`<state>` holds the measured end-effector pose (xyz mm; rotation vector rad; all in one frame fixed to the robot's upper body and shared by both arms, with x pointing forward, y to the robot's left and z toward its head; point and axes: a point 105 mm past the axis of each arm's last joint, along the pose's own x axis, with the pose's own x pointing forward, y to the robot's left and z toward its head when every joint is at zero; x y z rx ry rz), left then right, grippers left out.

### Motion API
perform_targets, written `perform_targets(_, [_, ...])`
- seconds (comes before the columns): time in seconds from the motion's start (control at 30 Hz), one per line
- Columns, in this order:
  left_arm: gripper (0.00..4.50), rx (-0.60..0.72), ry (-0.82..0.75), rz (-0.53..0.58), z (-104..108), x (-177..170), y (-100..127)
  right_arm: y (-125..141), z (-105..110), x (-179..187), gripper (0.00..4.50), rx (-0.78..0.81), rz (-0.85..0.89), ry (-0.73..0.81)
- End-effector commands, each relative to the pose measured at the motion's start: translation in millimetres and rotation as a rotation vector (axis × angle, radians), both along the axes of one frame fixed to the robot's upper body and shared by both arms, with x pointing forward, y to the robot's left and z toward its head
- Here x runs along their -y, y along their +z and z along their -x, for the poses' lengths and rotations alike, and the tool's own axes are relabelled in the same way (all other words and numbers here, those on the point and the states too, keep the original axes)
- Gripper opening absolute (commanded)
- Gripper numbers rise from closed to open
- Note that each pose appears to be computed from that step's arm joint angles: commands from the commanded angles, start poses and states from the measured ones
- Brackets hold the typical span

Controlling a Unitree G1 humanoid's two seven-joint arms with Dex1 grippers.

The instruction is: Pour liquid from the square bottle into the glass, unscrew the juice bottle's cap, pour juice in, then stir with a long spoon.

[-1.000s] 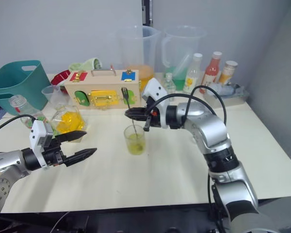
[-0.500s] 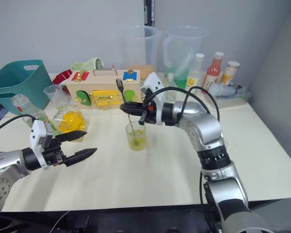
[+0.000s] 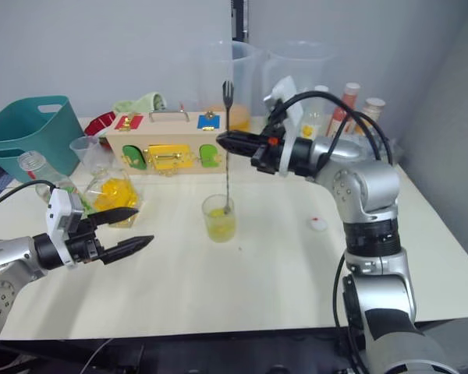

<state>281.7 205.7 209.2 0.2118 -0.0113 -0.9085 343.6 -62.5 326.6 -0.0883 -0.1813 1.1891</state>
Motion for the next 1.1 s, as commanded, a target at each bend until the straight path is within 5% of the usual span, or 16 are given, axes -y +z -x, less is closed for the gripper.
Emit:
perform_targets(0.03, [4.49, 0.048, -0.008, -0.015, 0.0, -2.9, 11.7, 6.3, 6.0, 2.5, 0.0, 0.036, 0.017, 0.008])
perform_targets(0.5, [4.49, 0.044, -0.023, 0.012, 3.9, 0.1, 13.7, 16.9, 5.0, 10.2, 0.0, 0.07, 0.036, -0.03])
perform_targets(0.73, [4.49, 0.012, -0.024, -0.021, 5.5, -4.5, 12.9, 42.0, 6.7, 15.3, 0.0, -0.025, -0.134, -0.009])
perform_targets(0.93, [4.49, -0.004, -0.019, 0.007, 6.4, -15.4, 27.5, 74.0, -11.9, 50.4, 0.0, -0.043, -0.187, -0.205])
perform_targets(1.1, [4.49, -0.03, -0.056, 0.027, 11.5, -14.4, 31.6, 70.5, -19.6, 72.8, 0.0, -0.065, -0.052, -0.372])
